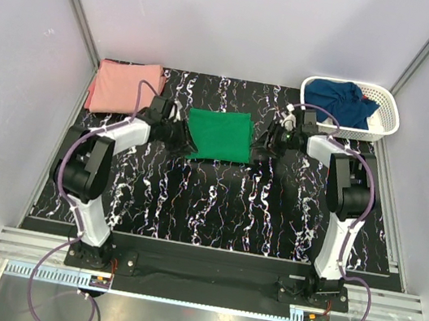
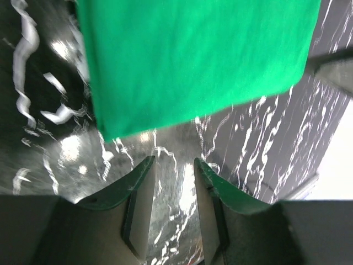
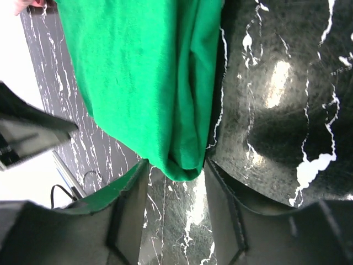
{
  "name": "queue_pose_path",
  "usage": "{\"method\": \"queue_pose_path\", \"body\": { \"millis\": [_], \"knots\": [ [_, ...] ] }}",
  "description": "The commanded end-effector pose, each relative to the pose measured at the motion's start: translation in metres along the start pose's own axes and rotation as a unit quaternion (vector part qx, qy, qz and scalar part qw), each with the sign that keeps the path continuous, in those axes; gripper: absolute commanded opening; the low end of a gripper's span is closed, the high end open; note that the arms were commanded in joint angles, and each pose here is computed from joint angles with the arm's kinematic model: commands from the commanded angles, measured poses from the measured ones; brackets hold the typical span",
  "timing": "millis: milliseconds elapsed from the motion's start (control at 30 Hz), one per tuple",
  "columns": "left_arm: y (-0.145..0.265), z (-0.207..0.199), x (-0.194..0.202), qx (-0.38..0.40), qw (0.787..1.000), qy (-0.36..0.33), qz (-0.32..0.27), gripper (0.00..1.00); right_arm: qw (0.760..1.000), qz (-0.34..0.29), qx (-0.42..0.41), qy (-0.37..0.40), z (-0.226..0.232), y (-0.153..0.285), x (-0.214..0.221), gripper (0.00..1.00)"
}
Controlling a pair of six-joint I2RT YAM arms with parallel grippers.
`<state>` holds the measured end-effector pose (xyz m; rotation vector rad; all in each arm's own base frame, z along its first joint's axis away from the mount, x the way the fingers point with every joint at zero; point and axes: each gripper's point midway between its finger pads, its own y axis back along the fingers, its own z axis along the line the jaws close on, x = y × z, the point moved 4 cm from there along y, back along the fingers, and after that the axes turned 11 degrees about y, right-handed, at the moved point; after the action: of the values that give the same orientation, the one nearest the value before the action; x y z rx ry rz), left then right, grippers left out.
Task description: Fold and stack the t-shirts
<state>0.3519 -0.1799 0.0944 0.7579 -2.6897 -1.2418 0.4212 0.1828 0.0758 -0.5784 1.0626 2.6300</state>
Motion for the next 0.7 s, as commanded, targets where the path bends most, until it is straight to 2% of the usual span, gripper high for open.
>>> {"method": "queue_pose_path", "body": {
  "millis": [0,233,400,533,633,667],
  "knots": [
    [0.003,-0.004,-0.032,-0.007,0.999,-0.005,-0.039,0.39,0.999,-0.015,-0.023,0.045,0.02,0.009,-0.018,0.53],
    [-0.006,0.008,-0.047,-0.042,0.998,-0.009,-0.036,0.43,0.997,0.006,-0.018,0.071,0.026,-0.006,-0.019,0.61],
    [-0.014,0.03,-0.035,-0.061,0.998,-0.001,-0.03,0.47,0.997,0.025,-0.001,0.072,0.018,-0.016,-0.006,0.61],
    [-0.026,0.032,-0.022,-0.016,1.0,0.003,-0.009,0.47,0.997,0.037,0.013,0.065,0.011,-0.014,0.013,0.58],
    [-0.031,0.03,-0.008,0.016,1.0,0.008,0.018,0.38,0.997,0.04,0.02,0.059,0.009,-0.009,0.026,0.51],
    [-0.031,0.028,-0.006,0.027,0.999,0.008,0.021,0.26,0.997,0.04,0.017,0.059,0.01,-0.008,0.029,0.42]
  ]
}}
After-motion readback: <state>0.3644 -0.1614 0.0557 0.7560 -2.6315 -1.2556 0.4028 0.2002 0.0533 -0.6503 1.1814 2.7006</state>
